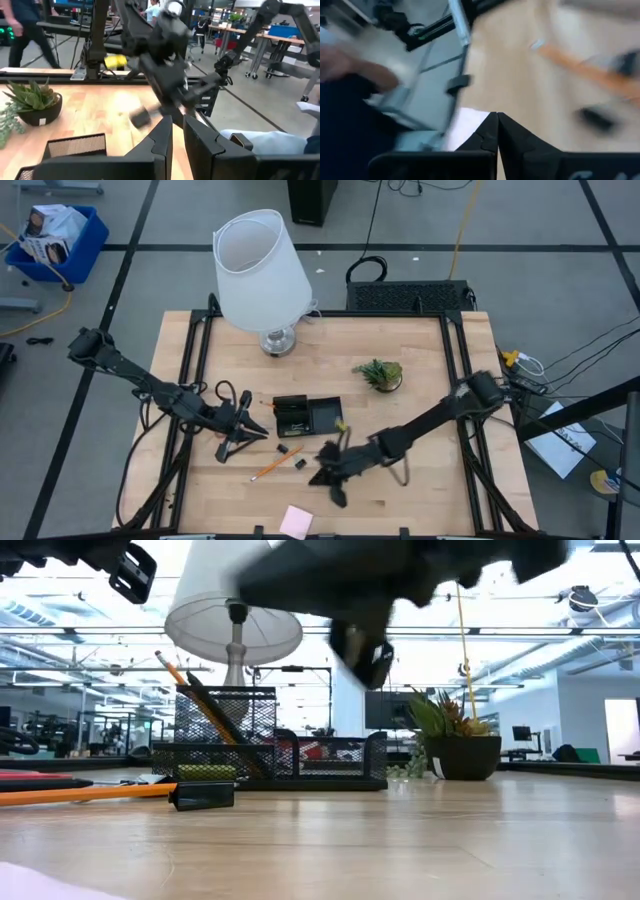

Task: Pick and place office supplies into organizer
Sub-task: Put the pink sticky note into the black desk organizer

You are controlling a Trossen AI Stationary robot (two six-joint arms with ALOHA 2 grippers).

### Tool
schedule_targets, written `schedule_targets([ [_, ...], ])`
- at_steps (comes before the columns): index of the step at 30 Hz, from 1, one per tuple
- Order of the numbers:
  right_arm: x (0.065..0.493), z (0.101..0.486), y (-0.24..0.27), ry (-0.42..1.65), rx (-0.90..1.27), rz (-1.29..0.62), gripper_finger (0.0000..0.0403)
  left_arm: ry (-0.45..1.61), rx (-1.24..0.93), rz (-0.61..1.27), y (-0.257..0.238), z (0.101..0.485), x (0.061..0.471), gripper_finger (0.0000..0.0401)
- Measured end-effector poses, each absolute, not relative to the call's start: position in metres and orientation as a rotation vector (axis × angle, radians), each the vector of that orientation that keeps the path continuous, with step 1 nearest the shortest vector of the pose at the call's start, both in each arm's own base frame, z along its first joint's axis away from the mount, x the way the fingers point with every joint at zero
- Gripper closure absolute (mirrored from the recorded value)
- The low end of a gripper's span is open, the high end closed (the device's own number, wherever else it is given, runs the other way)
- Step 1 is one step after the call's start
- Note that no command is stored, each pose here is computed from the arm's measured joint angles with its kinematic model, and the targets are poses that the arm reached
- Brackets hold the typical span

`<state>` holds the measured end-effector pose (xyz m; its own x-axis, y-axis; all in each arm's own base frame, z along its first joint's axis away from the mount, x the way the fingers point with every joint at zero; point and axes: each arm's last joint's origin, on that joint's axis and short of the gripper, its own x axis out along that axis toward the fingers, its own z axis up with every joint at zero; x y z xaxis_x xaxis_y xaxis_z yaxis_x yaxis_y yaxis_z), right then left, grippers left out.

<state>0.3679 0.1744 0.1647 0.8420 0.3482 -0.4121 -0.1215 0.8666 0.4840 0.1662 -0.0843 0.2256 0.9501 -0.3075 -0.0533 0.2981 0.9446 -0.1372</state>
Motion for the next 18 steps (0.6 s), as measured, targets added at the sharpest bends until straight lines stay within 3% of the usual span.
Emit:
schedule_targets([
  [8,0.288,0.201,0.122,0.074,0.123,0.345,0.0403,0.085,-0.144,-0.304,-0.084,0.225,0.166,0.0352],
  [18,0.209,0.189,0.064,-0.014,0.092,0.301,0.0403,0.08,-0.141,-0.245,-0.082,0.225,0.167,0.0352],
])
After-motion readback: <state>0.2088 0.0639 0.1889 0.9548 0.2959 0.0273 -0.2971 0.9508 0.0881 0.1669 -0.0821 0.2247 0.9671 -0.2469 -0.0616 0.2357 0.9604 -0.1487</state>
